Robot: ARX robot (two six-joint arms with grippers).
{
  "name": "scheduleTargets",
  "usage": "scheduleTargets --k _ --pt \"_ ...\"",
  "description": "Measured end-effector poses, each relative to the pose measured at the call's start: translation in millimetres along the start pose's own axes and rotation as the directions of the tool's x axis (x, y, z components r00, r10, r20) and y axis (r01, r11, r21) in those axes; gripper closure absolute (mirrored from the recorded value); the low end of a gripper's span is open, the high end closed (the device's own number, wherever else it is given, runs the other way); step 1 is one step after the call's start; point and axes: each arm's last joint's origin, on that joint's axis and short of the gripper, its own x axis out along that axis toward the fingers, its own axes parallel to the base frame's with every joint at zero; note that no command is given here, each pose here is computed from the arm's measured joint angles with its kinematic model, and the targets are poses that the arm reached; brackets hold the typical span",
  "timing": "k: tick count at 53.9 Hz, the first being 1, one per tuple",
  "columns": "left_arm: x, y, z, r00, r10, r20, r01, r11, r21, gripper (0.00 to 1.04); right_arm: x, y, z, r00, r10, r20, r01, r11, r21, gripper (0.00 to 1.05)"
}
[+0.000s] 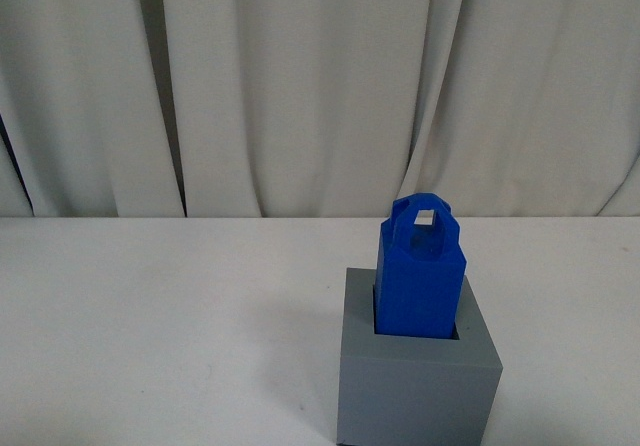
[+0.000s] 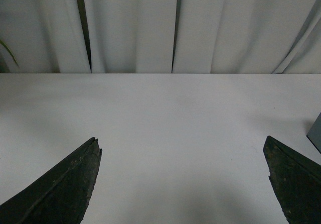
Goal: Insert blue part into gray base
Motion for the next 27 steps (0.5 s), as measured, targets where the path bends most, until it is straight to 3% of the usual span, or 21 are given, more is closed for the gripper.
scheduleTargets --k 27 --pt "0.0 0.0 0.0 1.0 0.0 0.0 0.0 1.0 0.0 0.06 -8.8 0.1 -9.5 1.0 -0.001 0.013 0.001 1.0 0.001 1.02"
